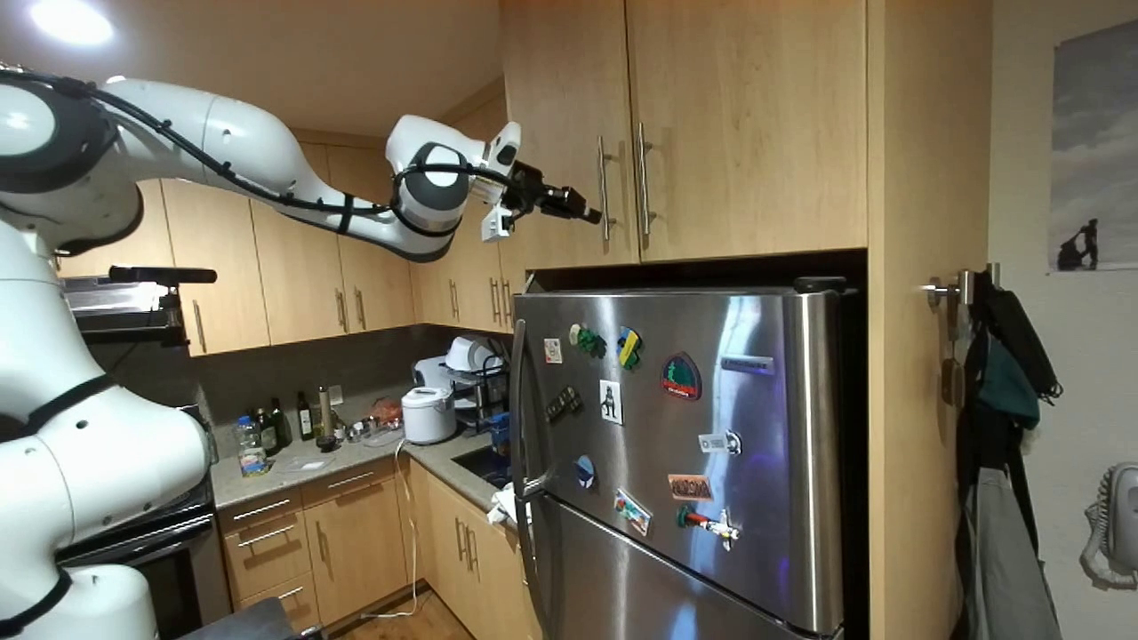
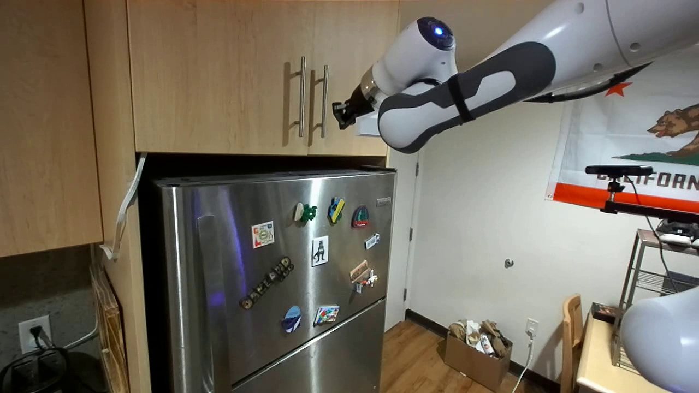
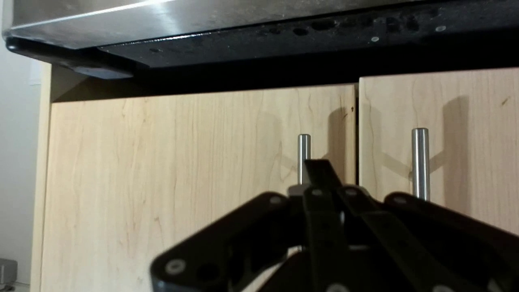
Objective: Close the top left cupboard drawer above the refrigerator
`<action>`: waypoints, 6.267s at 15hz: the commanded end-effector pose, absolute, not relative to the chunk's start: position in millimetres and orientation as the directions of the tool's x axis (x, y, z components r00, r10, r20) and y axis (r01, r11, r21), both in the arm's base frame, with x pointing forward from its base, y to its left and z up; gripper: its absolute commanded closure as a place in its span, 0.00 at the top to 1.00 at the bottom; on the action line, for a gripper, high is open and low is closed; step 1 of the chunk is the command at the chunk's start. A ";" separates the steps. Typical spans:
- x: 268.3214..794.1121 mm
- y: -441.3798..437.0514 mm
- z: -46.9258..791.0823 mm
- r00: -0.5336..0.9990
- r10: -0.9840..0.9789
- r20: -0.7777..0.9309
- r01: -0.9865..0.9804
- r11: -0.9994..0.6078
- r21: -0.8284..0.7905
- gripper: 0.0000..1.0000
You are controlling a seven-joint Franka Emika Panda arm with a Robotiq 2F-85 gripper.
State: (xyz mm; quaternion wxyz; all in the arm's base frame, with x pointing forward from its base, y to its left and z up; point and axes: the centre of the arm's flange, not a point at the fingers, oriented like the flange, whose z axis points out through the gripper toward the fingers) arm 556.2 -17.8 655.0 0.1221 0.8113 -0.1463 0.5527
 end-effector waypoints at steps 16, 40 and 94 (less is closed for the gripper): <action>655.5 2.9 647.9 0.333 -0.177 0.926 -0.331 -0.942 -0.060 0.00; 640.6 -3.0 638.9 0.298 -0.242 0.923 -0.369 -0.921 -0.123 0.01; 596.9 -2.0 628.0 0.395 -0.188 0.899 -0.434 -0.901 0.002 0.00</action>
